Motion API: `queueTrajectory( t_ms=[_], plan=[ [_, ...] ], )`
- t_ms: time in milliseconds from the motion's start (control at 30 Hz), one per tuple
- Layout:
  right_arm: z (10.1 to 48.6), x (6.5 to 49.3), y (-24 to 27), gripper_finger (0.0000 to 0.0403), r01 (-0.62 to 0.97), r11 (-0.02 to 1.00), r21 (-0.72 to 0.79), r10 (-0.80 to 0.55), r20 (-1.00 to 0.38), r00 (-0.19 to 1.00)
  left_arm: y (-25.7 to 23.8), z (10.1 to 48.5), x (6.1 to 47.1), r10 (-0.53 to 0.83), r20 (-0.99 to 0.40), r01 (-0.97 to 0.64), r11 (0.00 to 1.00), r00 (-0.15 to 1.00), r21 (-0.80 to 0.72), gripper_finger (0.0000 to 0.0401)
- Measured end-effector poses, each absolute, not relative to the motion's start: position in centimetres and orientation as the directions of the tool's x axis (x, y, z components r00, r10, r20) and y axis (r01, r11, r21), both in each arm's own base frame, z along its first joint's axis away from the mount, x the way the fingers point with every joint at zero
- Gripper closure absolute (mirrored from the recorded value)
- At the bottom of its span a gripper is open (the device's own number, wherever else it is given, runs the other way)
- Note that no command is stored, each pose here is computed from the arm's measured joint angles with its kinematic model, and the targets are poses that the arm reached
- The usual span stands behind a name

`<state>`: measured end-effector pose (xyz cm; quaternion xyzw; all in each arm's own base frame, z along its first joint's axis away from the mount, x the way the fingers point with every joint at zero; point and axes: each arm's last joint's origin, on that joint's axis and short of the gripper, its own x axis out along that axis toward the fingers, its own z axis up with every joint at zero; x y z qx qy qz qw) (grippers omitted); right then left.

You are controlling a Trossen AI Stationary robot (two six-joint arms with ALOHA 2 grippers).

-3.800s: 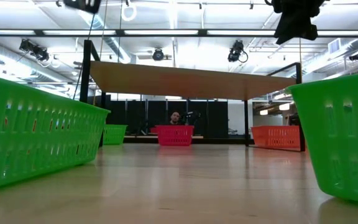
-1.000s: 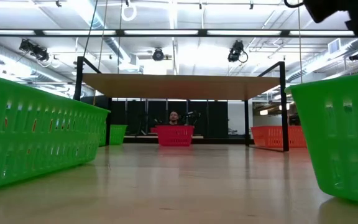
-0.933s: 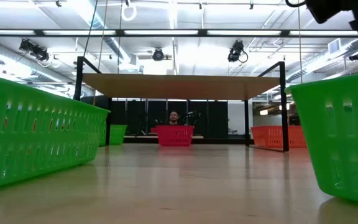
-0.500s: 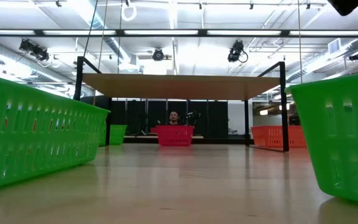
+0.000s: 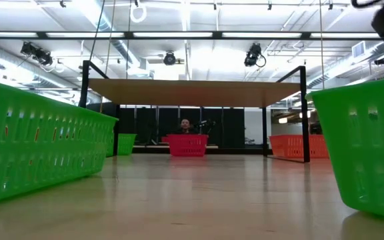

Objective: Stack baskets on shelf by color
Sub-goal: Put the middle orange bin into the shelf

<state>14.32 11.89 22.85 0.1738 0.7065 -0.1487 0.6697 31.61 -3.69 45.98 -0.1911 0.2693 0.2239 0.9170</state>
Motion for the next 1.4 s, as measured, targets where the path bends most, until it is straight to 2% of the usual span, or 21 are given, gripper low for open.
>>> queueTrajectory(
  t_ms=[67,167,400,600,733,800,900,1100,1200,1300,1400],
  plan=[
    [22.1,13.9,11.5,0.0163,0.33,0.943,-0.053,-0.025,-0.996,-0.089,-3.7,46.0,31.6,0.307,-0.579,-0.513,0.827,0.755,-0.229,0.0266],
    [21.5,13.7,11.2,0.0163,0.207,0.976,-0.074,-0.058,-0.995,-0.08,-3.7,46.0,31.6,0.307,-0.58,-0.513,0.827,0.755,-0.23,0.0268],
    [19.6,13.6,11.5,0.0163,0.026,0.999,0.026,0.027,-0.998,-0.05,-3.7,46.0,31.6,0.307,-0.58,-0.546,0.784,0.755,-0.296,0.0268],
    [18.0,13.3,10.5,0.0163,0.032,0.999,-0.024,-0.022,-0.998,-0.057,-4.1,46.0,31.5,0.317,-0.578,-0.573,0.748,0.752,-0.336,0.0268],
    [17.1,13.4,10.3,0.0168,0.034,0.999,0.021,0.023,-0.999,-0.049,-4.1,46.0,31.5,0.339,-0.57,-0.586,0.741,0.748,-0.328,0.0268],
    [16.8,13.6,10.4,0.0183,0.037,0.998,0.049,0.05,-0.998,-0.033,-4.1,46.0,31.5,0.343,-0.569,-0.588,0.74,0.747,-0.327,0.0269],
    [16.8,13.8,10.6,0.0231,0.04,0.996,0.075,0.075,-0.997,-0.008,-4.1,46.0,31.5,0.344,-0.569,-0.589,0.739,0.747,-0.326,0.0269],
    [16.8,13.9,11.0,0.0381,0.033,0.987,0.154,0.155,-0.987,-0.033,-4.1,46.0,31.5,0.344,-0.569,-0.588,0.742,0.747,-0.323,0.0269],
    [17.4,14.1,11.2,0.0381,0.041,0.984,0.176,0.178,-0.983,-0.048,-4.1,46.0,31.5,0.345,-0.57,-0.587,0.744,0.746,-0.319,0.0269],
    [18.9,14.3,11.3,0.0384,0.039,0.989,0.143,0.145,-0.988,-0.049,-4.1,45.9,31.5,0.345,-0.57,-0.587,0.744,0.746,-0.318,0.0269],
    [21.2,15.1,11.6,0.0389,0.032,0.992,0.122,0.122,-0.993,0.001,-4.1,45.9,31.5,0.345,-0.57,-0.585,0.749,0.746,-0.312,0.0269]
  ],
)
